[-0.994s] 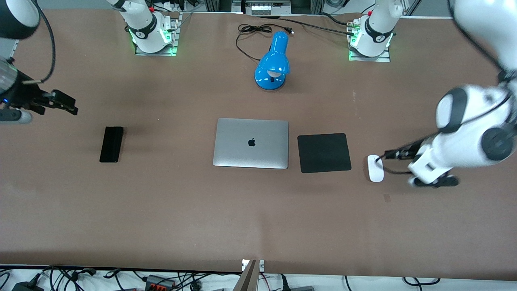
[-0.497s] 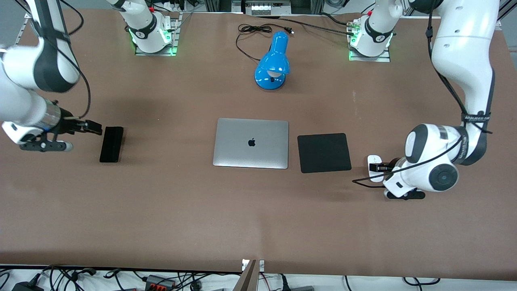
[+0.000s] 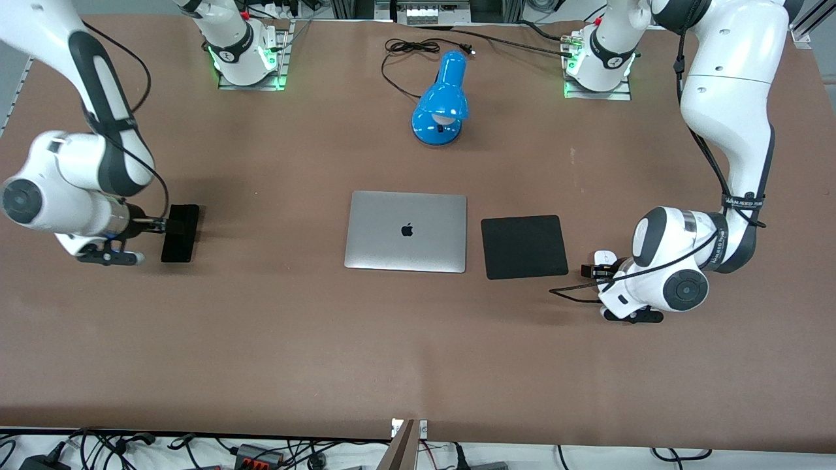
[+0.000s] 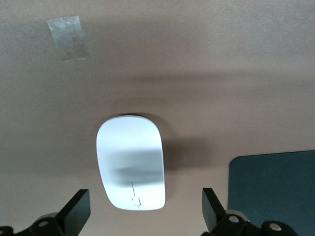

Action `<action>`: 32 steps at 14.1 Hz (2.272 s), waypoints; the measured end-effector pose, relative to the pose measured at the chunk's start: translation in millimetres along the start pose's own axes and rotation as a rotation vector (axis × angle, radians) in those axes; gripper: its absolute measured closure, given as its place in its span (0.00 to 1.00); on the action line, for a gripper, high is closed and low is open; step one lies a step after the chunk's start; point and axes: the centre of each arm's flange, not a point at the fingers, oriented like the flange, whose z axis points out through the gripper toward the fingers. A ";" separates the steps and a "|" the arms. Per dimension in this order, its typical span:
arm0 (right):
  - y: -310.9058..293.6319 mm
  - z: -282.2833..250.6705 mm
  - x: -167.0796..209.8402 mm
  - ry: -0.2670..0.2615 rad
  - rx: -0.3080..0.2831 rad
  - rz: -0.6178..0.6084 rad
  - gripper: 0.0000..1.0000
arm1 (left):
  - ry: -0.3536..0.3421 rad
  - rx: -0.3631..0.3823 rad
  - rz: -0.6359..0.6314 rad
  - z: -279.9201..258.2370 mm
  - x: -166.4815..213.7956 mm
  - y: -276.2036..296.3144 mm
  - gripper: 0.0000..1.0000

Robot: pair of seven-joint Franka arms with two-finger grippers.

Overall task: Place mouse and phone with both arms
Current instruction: 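Grasp the white mouse with the left gripper while the right gripper grasps the phone, then carry the mouse onto the black pad while the right gripper carries the phone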

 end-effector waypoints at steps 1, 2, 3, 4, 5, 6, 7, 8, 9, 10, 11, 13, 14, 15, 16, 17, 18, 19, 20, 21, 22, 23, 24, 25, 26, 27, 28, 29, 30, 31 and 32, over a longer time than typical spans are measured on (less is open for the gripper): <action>0.4 13.8 2.0 -0.012 0.001 0.001 0.00 | -0.004 0.003 0.002 4.2 1.0 -2.9 0.00; 1.0 24.4 3.2 -0.021 0.002 0.001 0.00 | -0.012 0.004 0.017 9.6 1.9 -6.0 0.00; 1.7 30.8 3.9 -0.026 0.003 0.002 0.00 | -0.018 0.002 0.033 15.0 2.9 -10.1 0.00; 2.6 34.0 3.9 -0.031 0.003 0.004 0.00 | -0.025 -0.001 0.039 19.6 3.8 -14.9 0.00; 3.6 35.1 3.9 -0.032 0.004 0.006 0.00 | -0.029 -0.002 0.040 22.9 4.4 -17.9 0.00; 4.9 35.6 3.9 -0.032 0.005 0.008 0.00 | -0.031 -0.003 0.041 24.2 4.5 -18.1 0.00; 6.2 36.8 3.9 -0.033 0.005 0.010 0.00 | -0.031 -0.002 0.043 24.1 4.5 -16.8 0.00; 6.9 39.2 3.9 -0.036 0.006 0.011 0.00 | -0.031 -0.002 0.044 24.2 4.4 -15.8 0.00; 7.0 42.4 4.0 -0.041 0.005 0.010 0.00 | -0.032 -0.003 0.044 24.8 4.2 -16.2 0.00; 7.1 45.6 4.1 -0.045 -0.002 0.004 0.00 | -0.033 -0.003 0.043 25.4 4.1 -16.8 0.00; 7.7 48.7 4.2 -0.049 -0.017 -0.009 0.00 | -0.035 -0.003 0.042 25.9 3.9 -17.3 0.00; 8.3 51.9 4.2 -0.054 -0.036 -0.024 0.00 | -0.033 -0.004 0.039 27.9 3.9 -19.2 0.00; 8.4 53.3 4.1 -0.056 -0.038 -0.027 0.00 | -0.026 -0.007 0.037 31.4 4.2 -21.0 0.00; 8.4 55.4 4.0 -0.060 -0.039 -0.027 0.00 | -0.020 -0.010 0.034 36.4 3.9 -22.7 0.00; 8.3 58.1 3.9 -0.064 -0.038 -0.028 0.00 | -0.018 -0.011 0.033 40.2 3.5 -23.7 0.03; 8.2 60.9 3.9 -0.069 -0.038 -0.028 0.00 | -0.019 -0.011 0.033 41.9 3.1 -23.8 0.04; 8.1 63.2 4.1 -0.071 -0.038 -0.028 0.00 | -0.018 -0.012 0.034 41.9 3.0 -23.4 0.12; 8.1 64.2 4.2 -0.072 -0.038 -0.028 0.00 | -0.017 -0.012 0.034 41.6 3.1 -23.1 0.19; 8.0 64.0 4.4 -0.071 -0.038 -0.028 0.00 | -0.015 -0.012 0.034 40.8 3.4 -23.1 0.19; 8.1 63.4 4.9 -0.070 -0.038 -0.029 0.00 | -0.011 -0.012 0.033 39.6 3.8 -23.1 0.26; 8.1 63.1 5.1 -0.069 -0.038 -0.029 0.00 | -0.008 -0.013 0.029 38.4 4.2 -22.9 0.26; 8.1 63.0 5.2 -0.068 -0.038 -0.029 0.00 | -0.006 -0.018 0.020 37.1 4.3 -22.1 0.30; 8.0 63.0 5.3 -0.068 -0.039 -0.029 0.00 | -0.004 -0.032 0.007 35.1 4.6 -20.8 0.38; 8.0 63.0 5.3 -0.068 -0.039 -0.029 0.10 | -0.001 -0.044 -0.001 30.9 5.2 -19.8 0.38; 7.6 61.7 5.5 -0.067 -0.038 -0.029 0.20 | -0.004 -0.048 -0.005 25.2 5.3 -19.5 0.38; 7.5 60.7 5.7 -0.065 -0.039 -0.029 0.22 | -0.017 -0.048 -0.003 17.5 4.7 -18.1 0.38; 7.7 61.8 5.7 -0.066 -0.038 -0.029 0.22 | -0.033 -0.050 0.006 8.5 3.2 -12.7 0.38; 7.8 61.7 5.7 -0.066 -0.038 -0.029 0.22 | -0.048 -0.060 0.025 -1.4 0.2 0.4 0.38; 7.8 61.7 5.7 -0.066 -0.038 -0.029 0.22 | -0.064 -0.074 0.044 -11.2 -4.9 21.9 0.38; 7.8 61.7 5.7 -0.066 -0.038 -0.029 0.22 | -0.084 -0.086 0.044 -19.1 -12.8 50.1 0.38; 7.7 61.6 5.7 -0.066 -0.038 -0.029 0.22 | -0.099 -0.093 0.028 -23.6 -21.3 81.3 0.38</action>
